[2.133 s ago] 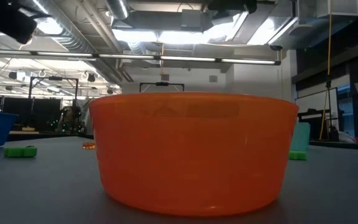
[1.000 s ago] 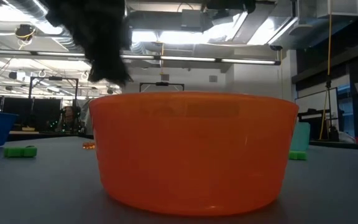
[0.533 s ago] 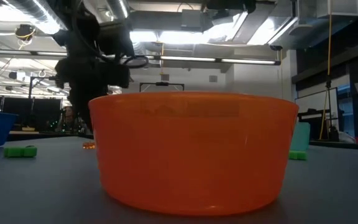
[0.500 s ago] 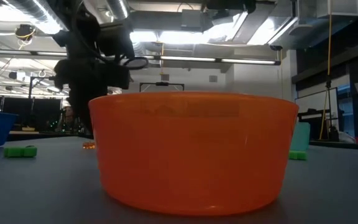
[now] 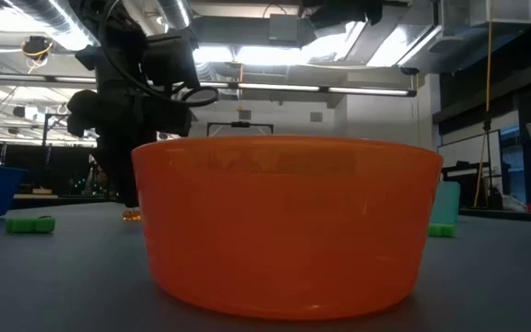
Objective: Sort Halloween decoration
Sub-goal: Put the orange pumpkin toy into the yellow bin
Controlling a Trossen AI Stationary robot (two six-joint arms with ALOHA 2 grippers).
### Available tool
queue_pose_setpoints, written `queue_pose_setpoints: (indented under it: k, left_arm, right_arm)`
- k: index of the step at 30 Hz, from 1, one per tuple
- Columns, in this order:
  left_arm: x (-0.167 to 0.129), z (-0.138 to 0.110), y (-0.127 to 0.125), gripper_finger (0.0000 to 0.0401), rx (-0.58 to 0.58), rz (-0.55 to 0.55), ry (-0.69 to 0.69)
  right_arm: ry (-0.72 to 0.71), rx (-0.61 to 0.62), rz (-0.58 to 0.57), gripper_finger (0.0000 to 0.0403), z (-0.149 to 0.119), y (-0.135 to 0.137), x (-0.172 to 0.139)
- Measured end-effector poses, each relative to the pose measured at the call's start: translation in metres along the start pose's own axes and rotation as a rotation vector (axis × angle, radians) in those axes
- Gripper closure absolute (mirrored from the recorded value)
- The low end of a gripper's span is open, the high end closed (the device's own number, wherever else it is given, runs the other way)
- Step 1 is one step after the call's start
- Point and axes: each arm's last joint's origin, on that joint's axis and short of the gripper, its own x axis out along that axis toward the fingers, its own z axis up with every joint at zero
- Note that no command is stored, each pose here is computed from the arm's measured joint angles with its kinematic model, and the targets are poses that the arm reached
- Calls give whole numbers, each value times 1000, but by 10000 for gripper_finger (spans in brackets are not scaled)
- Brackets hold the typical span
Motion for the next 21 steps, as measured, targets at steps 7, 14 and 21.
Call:
queue_pose_setpoints:
  k: [7, 14, 21]
  left_arm:
    - [1, -2, 2, 266, -9, 50, 7]
    - [6, -10, 0, 266, -30, 49, 35]
    - [7, -5, 0, 266, -27, 47, -22]
  right_arm:
    - [1, 0, 0, 157, 0, 0, 0]
    - [1, 0, 1, 157, 0, 0, 0]
    - [1, 0, 1, 157, 0, 0, 0]
